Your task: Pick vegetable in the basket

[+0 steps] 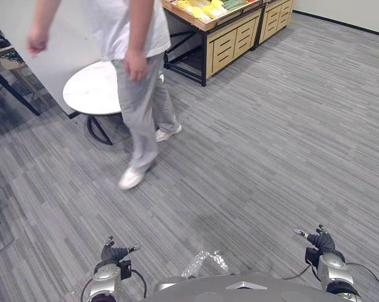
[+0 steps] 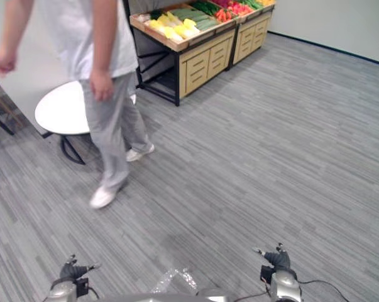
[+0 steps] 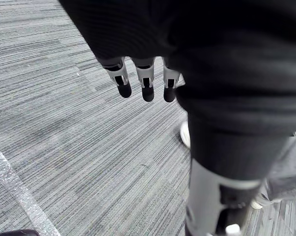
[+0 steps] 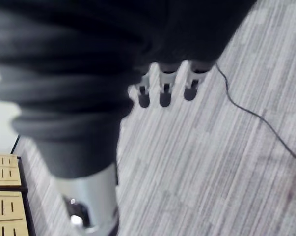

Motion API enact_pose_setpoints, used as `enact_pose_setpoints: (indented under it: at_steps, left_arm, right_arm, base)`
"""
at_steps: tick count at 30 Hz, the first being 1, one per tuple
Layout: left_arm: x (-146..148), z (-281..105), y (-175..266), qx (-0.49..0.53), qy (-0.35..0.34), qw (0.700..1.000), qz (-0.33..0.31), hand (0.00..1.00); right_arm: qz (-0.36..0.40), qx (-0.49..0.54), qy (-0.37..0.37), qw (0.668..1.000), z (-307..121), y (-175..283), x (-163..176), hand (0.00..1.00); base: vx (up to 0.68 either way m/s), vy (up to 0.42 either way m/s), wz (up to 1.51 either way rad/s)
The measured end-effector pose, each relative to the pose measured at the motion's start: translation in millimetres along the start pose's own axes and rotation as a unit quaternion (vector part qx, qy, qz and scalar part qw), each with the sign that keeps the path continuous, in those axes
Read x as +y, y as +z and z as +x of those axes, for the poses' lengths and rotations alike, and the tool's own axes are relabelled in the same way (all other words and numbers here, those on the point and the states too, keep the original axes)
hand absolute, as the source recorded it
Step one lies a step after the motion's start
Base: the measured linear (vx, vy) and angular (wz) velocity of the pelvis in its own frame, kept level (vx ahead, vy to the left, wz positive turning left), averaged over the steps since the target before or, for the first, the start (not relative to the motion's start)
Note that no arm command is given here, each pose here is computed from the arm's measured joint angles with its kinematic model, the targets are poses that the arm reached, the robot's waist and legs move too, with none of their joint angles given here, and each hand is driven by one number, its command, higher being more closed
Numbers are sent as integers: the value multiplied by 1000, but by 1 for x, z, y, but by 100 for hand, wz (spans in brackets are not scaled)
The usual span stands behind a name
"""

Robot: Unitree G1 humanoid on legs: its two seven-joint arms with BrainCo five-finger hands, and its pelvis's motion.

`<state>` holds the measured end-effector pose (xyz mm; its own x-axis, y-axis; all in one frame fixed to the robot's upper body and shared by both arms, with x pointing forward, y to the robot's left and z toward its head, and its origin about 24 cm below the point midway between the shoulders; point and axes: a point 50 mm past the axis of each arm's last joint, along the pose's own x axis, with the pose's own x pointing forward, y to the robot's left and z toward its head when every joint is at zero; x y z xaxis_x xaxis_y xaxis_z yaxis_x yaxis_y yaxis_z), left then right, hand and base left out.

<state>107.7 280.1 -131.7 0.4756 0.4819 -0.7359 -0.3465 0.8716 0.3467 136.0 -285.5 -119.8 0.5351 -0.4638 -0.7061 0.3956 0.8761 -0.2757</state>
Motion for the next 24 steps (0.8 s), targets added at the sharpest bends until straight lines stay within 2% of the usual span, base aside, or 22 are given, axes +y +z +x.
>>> enact_pose_setpoints:
  at_steps: [24]
  left_arm:
    - [-1, 0, 0, 0, -7, 1000, 4, 0]
  right_arm:
    - [-12, 16, 7, 1000, -4, -13, -1, 0]
  base:
    - [0, 0, 0]
